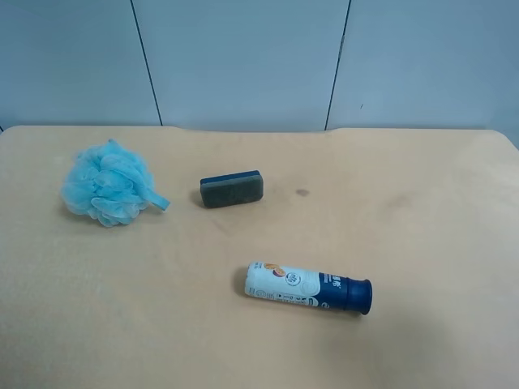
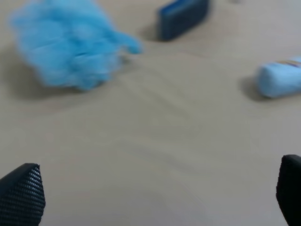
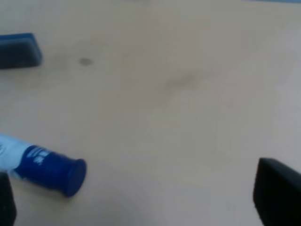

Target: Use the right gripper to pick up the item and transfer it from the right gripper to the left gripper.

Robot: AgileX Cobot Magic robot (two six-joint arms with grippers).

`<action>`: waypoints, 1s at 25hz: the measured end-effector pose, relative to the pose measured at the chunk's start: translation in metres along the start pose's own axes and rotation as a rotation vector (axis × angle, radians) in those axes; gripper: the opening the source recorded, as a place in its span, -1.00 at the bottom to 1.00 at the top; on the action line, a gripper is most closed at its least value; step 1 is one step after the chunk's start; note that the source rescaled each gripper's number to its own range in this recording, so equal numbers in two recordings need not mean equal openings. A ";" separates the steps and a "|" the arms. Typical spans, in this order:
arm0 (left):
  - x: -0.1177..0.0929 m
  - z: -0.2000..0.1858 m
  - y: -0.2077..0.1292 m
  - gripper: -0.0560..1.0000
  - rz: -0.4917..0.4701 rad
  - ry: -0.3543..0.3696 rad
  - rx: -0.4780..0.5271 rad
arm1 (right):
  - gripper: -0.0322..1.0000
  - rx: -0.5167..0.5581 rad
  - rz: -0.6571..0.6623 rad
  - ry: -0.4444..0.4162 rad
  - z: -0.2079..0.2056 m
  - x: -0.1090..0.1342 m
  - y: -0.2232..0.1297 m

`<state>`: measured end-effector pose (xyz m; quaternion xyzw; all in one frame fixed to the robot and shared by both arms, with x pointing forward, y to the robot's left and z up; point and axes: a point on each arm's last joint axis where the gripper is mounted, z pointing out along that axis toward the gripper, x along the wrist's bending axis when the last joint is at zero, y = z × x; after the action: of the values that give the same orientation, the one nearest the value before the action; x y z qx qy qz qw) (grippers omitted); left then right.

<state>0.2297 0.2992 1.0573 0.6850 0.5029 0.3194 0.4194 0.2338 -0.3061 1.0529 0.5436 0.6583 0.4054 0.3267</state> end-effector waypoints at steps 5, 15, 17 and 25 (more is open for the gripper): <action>-0.002 0.001 0.000 1.00 -0.087 0.175 0.003 | 1.00 -0.002 0.066 -0.128 -0.001 0.001 0.000; -0.002 0.001 0.001 1.00 -0.116 0.235 0.004 | 1.00 -0.003 0.116 -0.218 -0.001 0.002 0.000; -0.002 0.001 0.001 1.00 -0.116 0.235 0.004 | 1.00 -0.003 0.117 -0.216 -0.001 0.002 0.000; -0.002 0.001 0.001 1.00 -0.116 0.236 0.004 | 1.00 -0.003 0.117 -0.216 -0.001 0.002 0.000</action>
<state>0.2302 0.2969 1.0573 0.6134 0.5882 0.3719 0.3736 0.2324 -0.3042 1.0529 0.6211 0.5858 0.3638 0.3723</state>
